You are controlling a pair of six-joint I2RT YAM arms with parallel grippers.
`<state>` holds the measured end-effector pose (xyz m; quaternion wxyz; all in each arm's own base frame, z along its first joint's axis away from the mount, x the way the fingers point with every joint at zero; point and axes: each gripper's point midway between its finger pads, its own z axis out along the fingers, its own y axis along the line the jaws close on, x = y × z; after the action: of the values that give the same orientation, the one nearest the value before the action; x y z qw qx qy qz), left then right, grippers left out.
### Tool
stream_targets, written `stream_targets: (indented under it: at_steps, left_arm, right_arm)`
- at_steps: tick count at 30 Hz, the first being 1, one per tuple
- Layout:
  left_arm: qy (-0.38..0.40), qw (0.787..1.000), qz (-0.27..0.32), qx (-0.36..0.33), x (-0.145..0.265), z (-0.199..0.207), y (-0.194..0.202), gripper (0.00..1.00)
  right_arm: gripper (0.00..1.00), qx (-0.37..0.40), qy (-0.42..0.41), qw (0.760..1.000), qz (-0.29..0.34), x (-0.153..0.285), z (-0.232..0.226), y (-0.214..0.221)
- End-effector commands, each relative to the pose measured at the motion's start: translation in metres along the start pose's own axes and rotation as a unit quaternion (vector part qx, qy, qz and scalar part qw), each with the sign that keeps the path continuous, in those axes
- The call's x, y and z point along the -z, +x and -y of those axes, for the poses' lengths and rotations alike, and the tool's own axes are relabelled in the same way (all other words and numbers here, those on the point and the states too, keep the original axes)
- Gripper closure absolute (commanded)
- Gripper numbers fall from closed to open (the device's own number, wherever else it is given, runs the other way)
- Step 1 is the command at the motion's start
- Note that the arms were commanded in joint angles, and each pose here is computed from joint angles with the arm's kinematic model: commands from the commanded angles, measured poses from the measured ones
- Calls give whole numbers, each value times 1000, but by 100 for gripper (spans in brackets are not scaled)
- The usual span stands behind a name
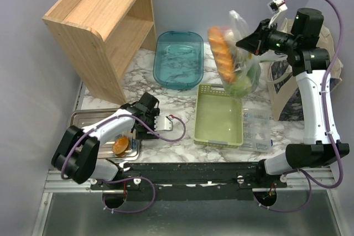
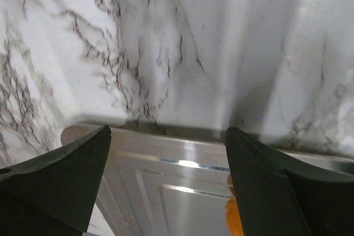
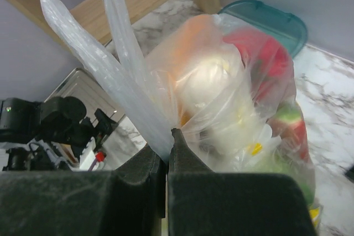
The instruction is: Untie the knot of the grocery bags and take out the mixed food
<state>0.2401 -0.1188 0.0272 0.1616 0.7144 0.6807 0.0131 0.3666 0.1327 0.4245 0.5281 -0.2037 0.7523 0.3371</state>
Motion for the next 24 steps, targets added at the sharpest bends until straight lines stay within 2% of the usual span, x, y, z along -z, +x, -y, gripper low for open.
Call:
stream_targets:
  at_steps: [1,5,11,16,20,22,24]
  left_arm:
    - [-14,989,137,54,57,5,-37,10]
    - [-53,954,272,119,129,1,-82,2]
    - [-136,897,352,231,204,-5,-84,1]
    - [-149,851,374,336,238,3,-67,1]
    - [-157,843,371,356,250,16,-59,1]
    - [-166,843,360,364,246,18,-52,1]
    - [-176,845,340,373,235,18,-42,2]
  right_arm:
    - [99,31,-58,997,34,-8,-52,-23]
    - [99,27,-110,993,45,-27,-96,-28]
    - [99,-3,-194,981,23,-67,-168,5]
    - [99,-58,-245,967,-36,-95,-227,56]
    - [99,-109,-255,960,-50,-118,-259,98]
    - [99,-120,-228,965,-49,-136,-256,119]
    - [99,-162,-167,971,-63,-159,-235,146]
